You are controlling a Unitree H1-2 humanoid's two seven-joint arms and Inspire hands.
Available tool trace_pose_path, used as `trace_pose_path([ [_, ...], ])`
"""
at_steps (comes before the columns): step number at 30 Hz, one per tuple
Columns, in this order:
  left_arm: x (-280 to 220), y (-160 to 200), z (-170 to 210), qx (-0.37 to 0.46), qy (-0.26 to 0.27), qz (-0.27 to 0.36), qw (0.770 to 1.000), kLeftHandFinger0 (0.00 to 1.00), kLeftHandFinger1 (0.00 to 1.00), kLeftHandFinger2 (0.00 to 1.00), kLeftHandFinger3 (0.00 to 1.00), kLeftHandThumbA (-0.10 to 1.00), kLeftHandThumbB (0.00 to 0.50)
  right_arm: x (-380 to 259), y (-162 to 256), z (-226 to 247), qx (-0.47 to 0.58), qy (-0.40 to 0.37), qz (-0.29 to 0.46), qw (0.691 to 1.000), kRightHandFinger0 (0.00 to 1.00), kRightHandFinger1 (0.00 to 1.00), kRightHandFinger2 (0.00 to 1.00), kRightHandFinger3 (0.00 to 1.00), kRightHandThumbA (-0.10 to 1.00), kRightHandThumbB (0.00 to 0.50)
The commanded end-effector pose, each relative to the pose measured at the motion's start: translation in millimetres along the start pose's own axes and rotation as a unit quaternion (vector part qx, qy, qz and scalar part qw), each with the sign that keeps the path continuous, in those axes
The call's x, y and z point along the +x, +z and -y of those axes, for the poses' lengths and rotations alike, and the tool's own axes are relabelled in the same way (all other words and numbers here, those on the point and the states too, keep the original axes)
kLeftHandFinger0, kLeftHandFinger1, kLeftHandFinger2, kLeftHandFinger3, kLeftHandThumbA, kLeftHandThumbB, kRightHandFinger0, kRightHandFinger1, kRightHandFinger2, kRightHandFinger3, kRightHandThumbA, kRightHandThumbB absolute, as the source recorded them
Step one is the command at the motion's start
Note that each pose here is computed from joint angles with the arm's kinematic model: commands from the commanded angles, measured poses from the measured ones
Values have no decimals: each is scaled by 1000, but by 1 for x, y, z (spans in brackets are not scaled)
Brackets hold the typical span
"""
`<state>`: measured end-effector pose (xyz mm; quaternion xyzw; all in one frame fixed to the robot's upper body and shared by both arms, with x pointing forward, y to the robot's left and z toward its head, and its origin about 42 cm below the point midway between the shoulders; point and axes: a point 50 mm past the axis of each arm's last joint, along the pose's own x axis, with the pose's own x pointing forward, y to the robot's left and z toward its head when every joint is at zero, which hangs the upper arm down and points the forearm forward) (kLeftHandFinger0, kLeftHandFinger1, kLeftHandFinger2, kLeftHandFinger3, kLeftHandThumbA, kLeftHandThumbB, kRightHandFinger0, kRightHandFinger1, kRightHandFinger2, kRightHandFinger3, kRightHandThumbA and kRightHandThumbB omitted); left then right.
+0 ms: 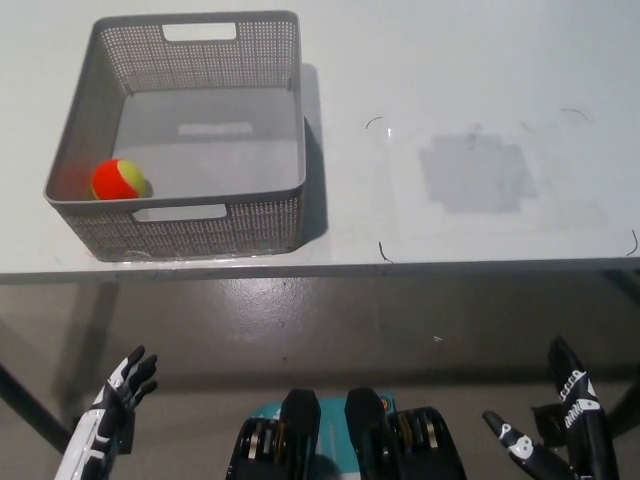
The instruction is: Use the right hand to pick up a tennis ball and put it into a container on the left side
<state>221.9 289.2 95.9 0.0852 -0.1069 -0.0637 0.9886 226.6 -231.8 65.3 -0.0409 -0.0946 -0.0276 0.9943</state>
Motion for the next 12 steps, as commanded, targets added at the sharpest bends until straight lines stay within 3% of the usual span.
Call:
trace_pose_path([
  [1,-1,4,-3,-1,-5,20,1000,1000,1000,1000,1000,1000,271,7,9,4,11,-2,41,999,1000,1000,1000,1000,1000,201],
  [6,-6,5,0,-37,-12,17,999,1000,1000,1000,1000,1000,272,-2,7,7,13,-2,32,999,1000,1000,1000,1000,1000,200],
  [12,4,4,-1,-61,-26,22,998,1000,1000,1000,1000,1000,269,1,6,8,10,-6,34,999,1000,1000,1000,1000,1000,240],
])
